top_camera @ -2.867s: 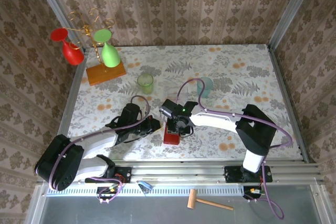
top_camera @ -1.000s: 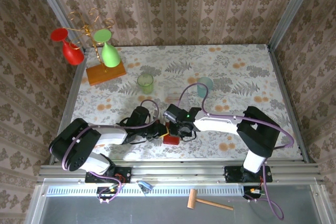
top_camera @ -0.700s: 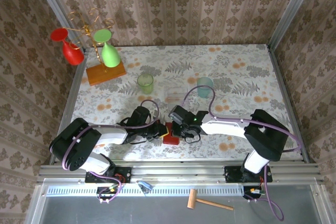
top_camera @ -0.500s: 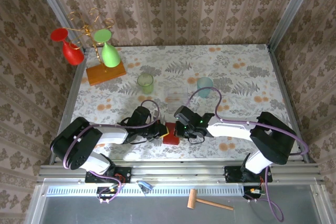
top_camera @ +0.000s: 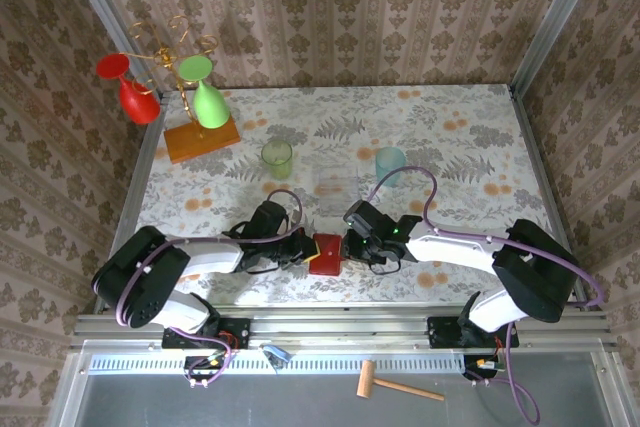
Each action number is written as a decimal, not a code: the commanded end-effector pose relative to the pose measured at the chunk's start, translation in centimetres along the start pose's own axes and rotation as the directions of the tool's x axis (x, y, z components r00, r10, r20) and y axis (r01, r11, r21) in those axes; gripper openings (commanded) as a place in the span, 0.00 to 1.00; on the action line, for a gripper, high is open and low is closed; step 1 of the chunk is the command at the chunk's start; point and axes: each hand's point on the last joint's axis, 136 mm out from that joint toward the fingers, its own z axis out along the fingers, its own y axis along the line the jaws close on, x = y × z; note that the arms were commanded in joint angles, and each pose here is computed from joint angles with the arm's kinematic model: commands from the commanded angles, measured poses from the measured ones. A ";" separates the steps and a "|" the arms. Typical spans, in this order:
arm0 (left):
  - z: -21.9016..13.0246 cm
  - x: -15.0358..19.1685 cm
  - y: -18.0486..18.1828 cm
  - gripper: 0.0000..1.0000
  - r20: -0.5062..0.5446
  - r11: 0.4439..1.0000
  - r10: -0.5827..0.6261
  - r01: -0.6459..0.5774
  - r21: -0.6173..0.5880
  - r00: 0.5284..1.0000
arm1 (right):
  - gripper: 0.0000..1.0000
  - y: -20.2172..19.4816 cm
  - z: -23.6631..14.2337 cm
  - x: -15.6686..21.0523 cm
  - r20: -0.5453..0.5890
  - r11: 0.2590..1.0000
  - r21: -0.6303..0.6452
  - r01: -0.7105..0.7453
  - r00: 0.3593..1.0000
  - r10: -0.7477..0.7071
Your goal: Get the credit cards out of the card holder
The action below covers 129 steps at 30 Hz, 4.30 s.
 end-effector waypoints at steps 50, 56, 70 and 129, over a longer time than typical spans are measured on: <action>-9.3 -4.9 -2.6 0.17 0.214 0.997 0.071 -0.078 0.026 0.974 | 0.00 7.0 -7.1 -3.5 0.088 0.993 -0.101 0.066 0.994 -0.058; -9.2 -4.6 -2.6 0.17 0.199 0.995 0.081 -0.089 0.032 0.977 | 0.00 7.8 -8.1 -3.5 0.102 0.990 -0.131 0.056 0.994 -0.043; -8.4 -5.0 -2.4 0.17 0.193 0.996 0.059 -0.071 0.056 0.979 | 0.00 10.4 -7.3 -2.8 0.075 0.970 -0.177 0.166 0.985 -0.155; 5.9 -1.0 -8.8 0.16 -0.081 0.987 0.125 -0.116 0.110 0.989 | 0.05 -8.9 -1.2 -2.5 -0.002 0.981 0.192 0.012 1.000 -0.012</action>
